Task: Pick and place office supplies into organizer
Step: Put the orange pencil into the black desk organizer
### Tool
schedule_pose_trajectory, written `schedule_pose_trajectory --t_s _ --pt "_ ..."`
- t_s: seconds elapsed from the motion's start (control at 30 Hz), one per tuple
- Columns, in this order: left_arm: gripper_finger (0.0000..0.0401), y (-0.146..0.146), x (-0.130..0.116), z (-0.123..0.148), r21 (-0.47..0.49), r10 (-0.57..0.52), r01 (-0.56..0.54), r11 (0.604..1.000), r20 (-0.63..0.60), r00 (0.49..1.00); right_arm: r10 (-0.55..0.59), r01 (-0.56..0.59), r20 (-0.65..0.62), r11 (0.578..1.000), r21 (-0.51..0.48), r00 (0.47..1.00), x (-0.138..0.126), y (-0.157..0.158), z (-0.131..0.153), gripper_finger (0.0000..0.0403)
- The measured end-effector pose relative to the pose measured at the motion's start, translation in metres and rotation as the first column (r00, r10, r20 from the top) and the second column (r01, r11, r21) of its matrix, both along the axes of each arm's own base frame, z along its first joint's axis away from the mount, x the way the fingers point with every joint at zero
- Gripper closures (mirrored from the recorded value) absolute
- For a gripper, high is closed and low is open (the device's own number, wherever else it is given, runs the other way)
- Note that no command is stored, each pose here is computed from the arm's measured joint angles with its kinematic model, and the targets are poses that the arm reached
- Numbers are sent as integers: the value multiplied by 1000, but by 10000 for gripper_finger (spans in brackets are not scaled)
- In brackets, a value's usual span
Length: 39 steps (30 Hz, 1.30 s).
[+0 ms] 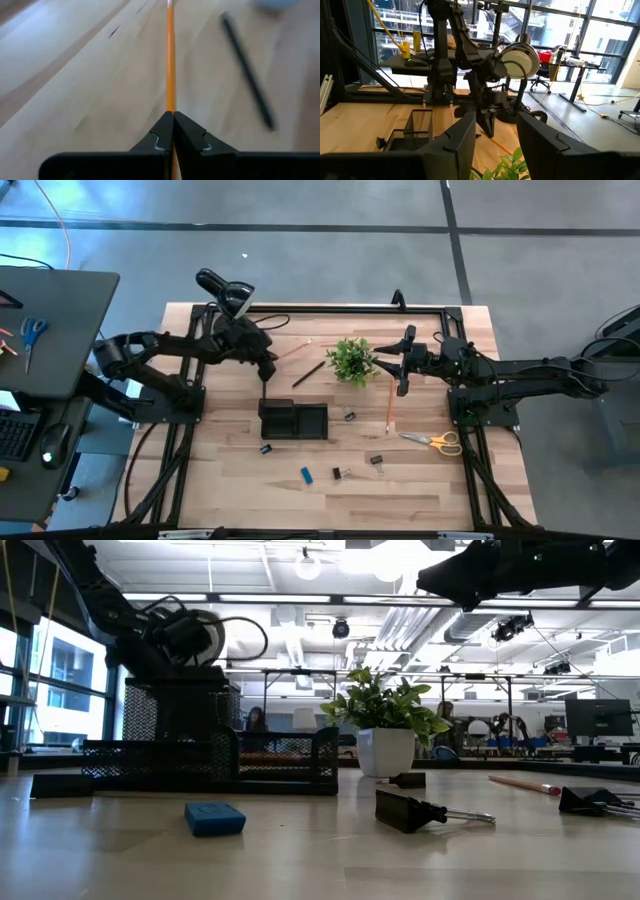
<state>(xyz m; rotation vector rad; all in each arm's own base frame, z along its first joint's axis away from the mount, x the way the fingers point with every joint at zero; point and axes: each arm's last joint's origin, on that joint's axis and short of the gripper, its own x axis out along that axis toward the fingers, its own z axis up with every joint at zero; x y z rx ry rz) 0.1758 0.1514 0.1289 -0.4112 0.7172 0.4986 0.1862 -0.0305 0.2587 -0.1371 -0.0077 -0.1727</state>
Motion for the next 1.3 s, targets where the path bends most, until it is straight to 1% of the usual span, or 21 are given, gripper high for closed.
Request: schedule_pose_trajectory --t_s 0.13,0.27,0.37,0.47,0.6,0.7,0.83,0.97,1.1,1.2,1.3 --pt "400 -6 3 13 -14 -62 64 998 99 993 0 0 8 1000 -1 1000 0 0 1 263" --pt "400 -16 7 28 34 -111 107 994 148 983 17 -17 17 1000 1 1000 0 0 2 263" --pt "401 -23 6 32 51 -140 135 990 122 983 34 -34 20 999 18 999 0 1 2 263" --pt "401 -29 7 29 92 -208 202 975 58 976 52 -52 20 998 22 998 0 1 2 263" --pt "392 -36 7 19 171 -198 202 964 -42 979 68 -69 22 997 41 997 0 2 1 263" --pt "373 -37 5 10 206 -150 161 965 -67 986 73 -74 23 996 43 997 0 2 1 263" --pt "332 -35 4 6 232 -90 111 966 -100 991 72 -72 19 997 26 997 0 2 1 263" --pt "278 -34 8 3 201 -113 123 972 -60 992 72 -72 18 997 19 997 0 2 1 263" --pt "234 -33 10 -8 170 -123 136 976 -85 989 70 -71 18 997 19 997 0 2 1 263" --pt "218 -30 13 -19 163 -107 125 979 -119 987 71 -71 18 997 19 997 0 2 1 263" --pt "214 -26 17 -27 199 -67 91 976 -126 990 71 -71 18 997 18 997 0 2 1 263"
